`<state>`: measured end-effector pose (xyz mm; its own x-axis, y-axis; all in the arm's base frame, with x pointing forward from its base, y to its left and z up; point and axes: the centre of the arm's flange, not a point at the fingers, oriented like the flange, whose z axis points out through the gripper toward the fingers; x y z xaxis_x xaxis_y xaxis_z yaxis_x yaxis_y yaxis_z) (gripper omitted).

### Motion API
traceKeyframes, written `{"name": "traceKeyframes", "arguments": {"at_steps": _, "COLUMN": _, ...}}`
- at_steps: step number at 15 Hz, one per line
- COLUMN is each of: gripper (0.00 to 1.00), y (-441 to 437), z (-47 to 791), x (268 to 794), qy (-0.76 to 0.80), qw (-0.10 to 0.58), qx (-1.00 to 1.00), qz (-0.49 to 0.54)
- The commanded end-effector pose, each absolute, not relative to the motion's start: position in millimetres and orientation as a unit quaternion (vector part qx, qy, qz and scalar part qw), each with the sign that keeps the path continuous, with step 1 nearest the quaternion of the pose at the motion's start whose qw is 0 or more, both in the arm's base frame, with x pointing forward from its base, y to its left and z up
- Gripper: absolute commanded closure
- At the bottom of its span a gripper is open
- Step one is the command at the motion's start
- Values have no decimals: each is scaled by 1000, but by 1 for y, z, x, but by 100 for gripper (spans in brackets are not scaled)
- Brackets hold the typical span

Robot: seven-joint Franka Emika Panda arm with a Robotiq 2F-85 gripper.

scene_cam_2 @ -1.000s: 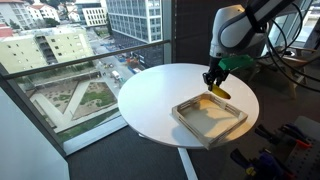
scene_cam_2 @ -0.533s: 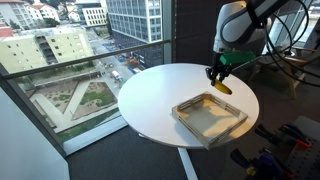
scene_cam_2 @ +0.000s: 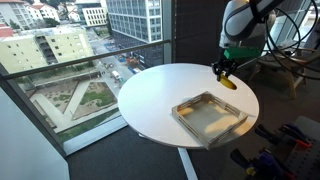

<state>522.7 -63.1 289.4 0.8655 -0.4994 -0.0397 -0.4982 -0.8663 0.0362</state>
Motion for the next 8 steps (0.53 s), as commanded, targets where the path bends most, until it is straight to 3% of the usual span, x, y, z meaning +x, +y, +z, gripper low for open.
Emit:
{"name": "traceKeyframes", "arguments": {"at_steps": 1, "gripper": 85, "y": -83, "z": 305, "x": 528, "qy": -289, "qw": 10, "qx": 957, "qz": -27}}
{"name": "traceKeyframes", "arguments": {"at_steps": 8, "gripper": 85, "y": -114, "z": 309, "x": 534, "qy": -312, "qw": 14, "qx": 950, "qz": -13}}
